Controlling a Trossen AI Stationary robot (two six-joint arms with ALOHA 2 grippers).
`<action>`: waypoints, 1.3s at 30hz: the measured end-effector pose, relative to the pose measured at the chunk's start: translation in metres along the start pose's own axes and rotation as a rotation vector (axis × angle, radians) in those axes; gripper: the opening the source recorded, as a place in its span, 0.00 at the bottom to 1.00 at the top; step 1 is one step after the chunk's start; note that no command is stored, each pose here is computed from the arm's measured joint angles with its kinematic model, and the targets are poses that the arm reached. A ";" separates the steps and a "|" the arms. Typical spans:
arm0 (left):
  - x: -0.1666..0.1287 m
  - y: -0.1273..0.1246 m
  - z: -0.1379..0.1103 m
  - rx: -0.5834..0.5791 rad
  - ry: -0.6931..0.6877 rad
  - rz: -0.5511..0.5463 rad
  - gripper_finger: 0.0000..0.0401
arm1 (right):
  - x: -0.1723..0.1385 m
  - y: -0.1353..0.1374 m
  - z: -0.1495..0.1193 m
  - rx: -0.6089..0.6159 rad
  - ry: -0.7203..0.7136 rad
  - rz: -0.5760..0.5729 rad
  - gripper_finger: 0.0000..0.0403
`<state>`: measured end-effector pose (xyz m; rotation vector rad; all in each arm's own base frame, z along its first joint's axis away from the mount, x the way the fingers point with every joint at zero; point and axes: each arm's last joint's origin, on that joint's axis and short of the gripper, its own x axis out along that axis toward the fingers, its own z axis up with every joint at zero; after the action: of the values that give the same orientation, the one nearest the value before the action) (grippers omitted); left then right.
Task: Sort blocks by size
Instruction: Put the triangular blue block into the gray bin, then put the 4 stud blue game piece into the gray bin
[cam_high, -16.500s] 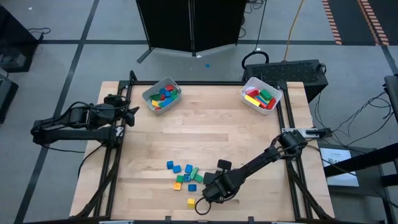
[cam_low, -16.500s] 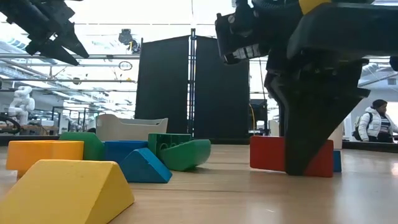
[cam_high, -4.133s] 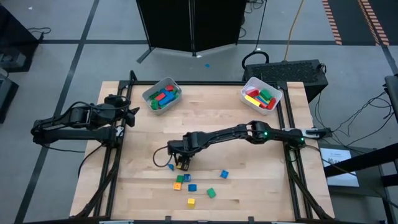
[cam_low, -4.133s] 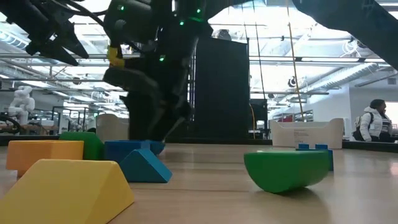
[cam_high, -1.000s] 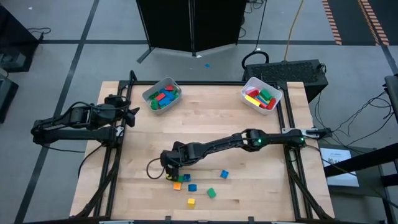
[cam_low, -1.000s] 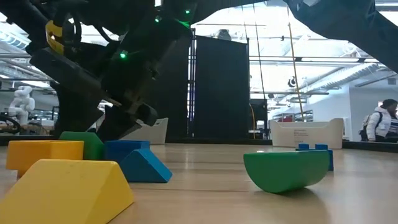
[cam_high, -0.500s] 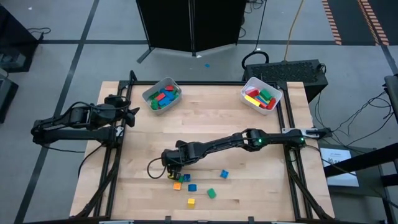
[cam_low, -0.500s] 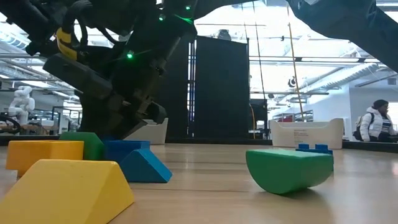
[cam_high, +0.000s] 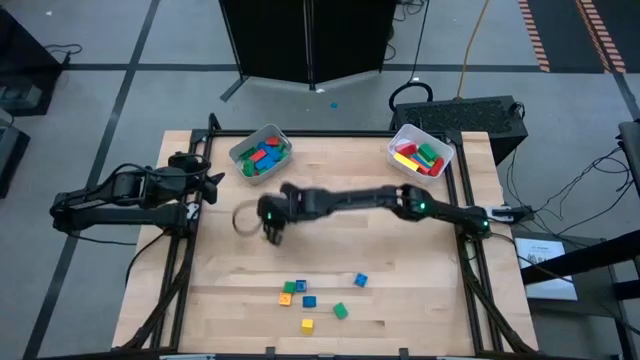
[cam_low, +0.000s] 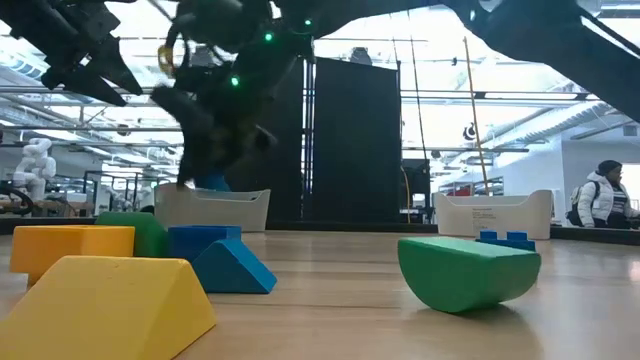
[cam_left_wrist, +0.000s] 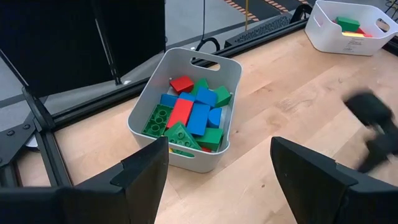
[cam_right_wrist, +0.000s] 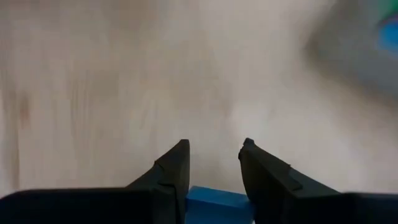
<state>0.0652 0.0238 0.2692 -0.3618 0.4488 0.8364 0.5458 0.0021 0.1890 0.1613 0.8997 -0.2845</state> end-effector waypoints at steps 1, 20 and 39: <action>0.000 0.000 0.000 0.000 0.000 0.000 0.70 | -0.001 -0.010 0.009 0.025 -0.045 0.000 0.27; 0.000 0.000 0.000 0.001 0.000 0.002 0.70 | -0.005 -0.173 0.073 0.408 -0.487 -0.018 0.40; 0.000 0.000 0.000 0.001 -0.006 0.009 0.70 | -0.060 -0.055 0.027 0.045 0.155 0.557 0.59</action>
<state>0.0651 0.0240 0.2692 -0.3566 0.4460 0.8457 0.5133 -0.0469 0.2519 0.4701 0.9638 0.2294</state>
